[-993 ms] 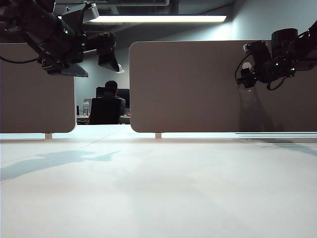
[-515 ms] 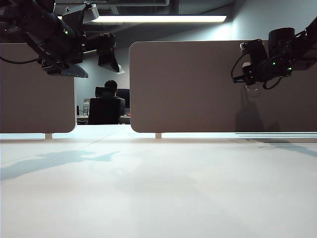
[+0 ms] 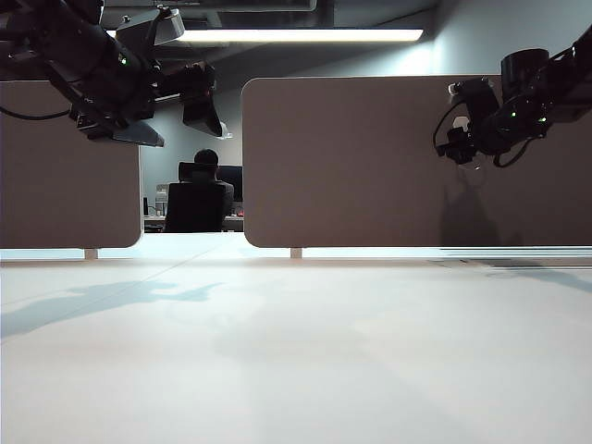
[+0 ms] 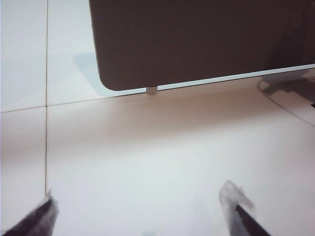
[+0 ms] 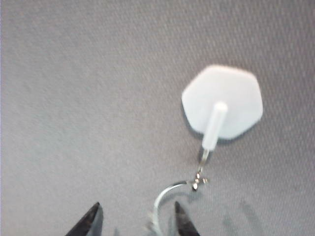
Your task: Hang the earring on the hook.
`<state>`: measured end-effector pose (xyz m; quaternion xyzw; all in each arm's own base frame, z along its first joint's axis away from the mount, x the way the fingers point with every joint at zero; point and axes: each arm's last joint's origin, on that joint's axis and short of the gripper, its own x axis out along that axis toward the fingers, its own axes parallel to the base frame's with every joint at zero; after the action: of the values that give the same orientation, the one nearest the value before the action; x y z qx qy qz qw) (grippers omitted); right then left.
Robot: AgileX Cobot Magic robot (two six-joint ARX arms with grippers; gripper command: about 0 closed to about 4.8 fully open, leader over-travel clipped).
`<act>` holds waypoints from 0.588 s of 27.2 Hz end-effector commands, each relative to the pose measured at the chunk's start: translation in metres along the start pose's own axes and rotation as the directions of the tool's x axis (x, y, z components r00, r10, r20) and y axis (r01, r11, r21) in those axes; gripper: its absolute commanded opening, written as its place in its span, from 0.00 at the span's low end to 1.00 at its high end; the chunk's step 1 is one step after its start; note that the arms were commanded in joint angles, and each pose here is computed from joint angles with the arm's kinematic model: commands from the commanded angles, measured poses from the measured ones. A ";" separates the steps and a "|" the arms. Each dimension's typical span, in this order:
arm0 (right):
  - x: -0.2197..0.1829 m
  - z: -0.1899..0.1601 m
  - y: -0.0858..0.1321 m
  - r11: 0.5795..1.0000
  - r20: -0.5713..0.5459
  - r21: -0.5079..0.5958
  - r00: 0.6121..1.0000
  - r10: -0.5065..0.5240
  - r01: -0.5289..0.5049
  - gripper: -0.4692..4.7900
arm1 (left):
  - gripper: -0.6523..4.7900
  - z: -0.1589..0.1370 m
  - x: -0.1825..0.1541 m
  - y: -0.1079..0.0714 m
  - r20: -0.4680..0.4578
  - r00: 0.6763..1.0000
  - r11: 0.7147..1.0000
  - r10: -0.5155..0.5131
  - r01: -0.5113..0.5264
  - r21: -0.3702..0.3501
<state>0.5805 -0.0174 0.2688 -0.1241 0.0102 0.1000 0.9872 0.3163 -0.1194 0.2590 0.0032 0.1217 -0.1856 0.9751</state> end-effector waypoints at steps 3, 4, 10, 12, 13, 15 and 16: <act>-0.006 0.017 -0.003 1.000 0.023 -0.005 1.000 0.002 -0.001 0.57 | 1.00 0.000 0.000 0.000 -0.011 1.000 1.000 0.002 -0.002 0.000; -0.007 0.019 -0.004 1.000 0.012 -0.002 1.000 0.002 -0.002 0.61 | 1.00 0.000 0.000 0.000 -0.013 1.000 1.000 0.002 -0.002 0.000; -0.018 0.027 -0.013 1.000 -0.068 0.005 0.998 0.002 -0.001 0.62 | 1.00 0.000 -0.001 0.000 -0.014 1.000 1.000 0.002 -0.002 0.000; -0.023 0.030 -0.016 1.000 -0.108 0.012 0.994 -0.010 0.012 0.61 | 1.00 0.000 -0.001 0.000 -0.014 1.000 1.000 0.002 -0.002 0.000; -0.026 0.029 -0.021 1.000 -0.132 0.019 0.991 -0.014 0.017 0.60 | 1.00 0.000 -0.001 0.000 -0.013 1.000 1.000 -0.001 0.001 0.000; -0.032 0.030 -0.025 0.999 -0.197 0.041 0.980 -0.016 0.025 0.52 | 1.00 0.001 -0.001 0.000 -0.012 1.000 1.000 -0.002 0.002 0.000; -0.034 0.030 -0.024 0.999 -0.228 0.048 0.974 -0.011 0.023 0.47 | 1.00 0.001 -0.002 0.000 -0.010 1.000 1.000 -0.002 0.002 -0.001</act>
<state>0.5574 -0.0390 0.2988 -0.1155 0.1023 0.0795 0.9848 0.3157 -0.1192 0.2566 0.0054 0.1348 -0.1854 0.9734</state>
